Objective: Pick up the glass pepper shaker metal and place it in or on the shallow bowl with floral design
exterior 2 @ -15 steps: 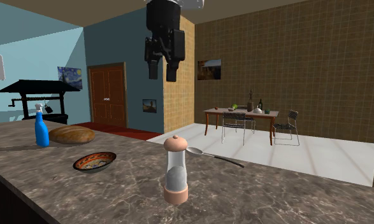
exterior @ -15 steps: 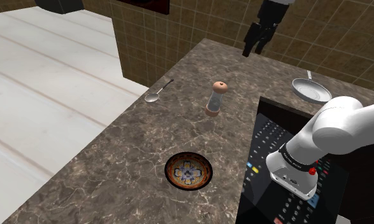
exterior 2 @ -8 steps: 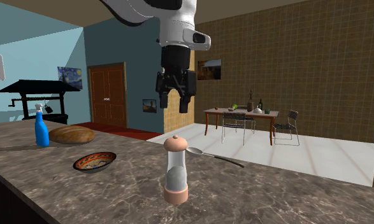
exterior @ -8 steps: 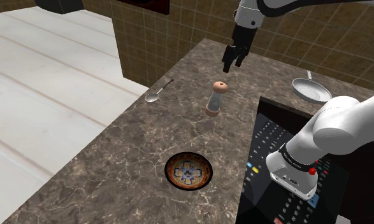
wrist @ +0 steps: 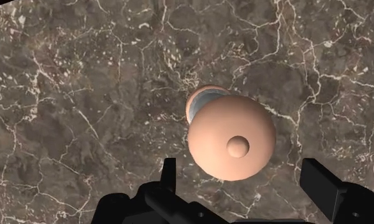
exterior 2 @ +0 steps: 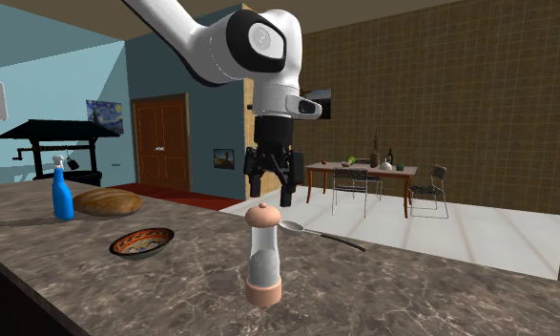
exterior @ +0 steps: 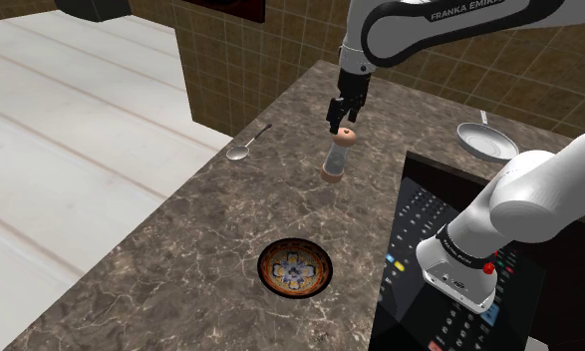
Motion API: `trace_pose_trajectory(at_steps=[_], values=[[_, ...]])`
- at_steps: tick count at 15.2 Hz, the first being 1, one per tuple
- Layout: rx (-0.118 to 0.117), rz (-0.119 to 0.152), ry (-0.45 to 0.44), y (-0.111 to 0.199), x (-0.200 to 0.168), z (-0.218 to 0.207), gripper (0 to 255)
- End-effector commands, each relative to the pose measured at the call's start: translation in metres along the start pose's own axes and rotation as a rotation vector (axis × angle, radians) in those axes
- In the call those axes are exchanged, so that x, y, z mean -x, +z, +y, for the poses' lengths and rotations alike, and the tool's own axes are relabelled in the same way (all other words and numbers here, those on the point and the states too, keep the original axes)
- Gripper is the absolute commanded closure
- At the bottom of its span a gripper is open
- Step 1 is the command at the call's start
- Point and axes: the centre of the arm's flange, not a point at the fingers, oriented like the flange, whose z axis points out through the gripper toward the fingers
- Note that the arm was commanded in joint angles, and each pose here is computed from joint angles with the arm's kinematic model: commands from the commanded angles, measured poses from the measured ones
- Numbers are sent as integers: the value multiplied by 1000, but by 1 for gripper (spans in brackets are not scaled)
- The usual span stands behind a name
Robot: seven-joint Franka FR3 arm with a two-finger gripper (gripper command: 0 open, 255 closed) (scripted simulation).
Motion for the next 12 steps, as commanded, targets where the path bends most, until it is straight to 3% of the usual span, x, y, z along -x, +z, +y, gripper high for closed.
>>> trace_pose_trajectory(at_steps=[1, 4, 12], values=[[1, 0, -1, 11, 0, 0, 0], [1, 0, -1, 29, 0, 0, 0], [1, 0, -1, 29, 0, 0, 0]])
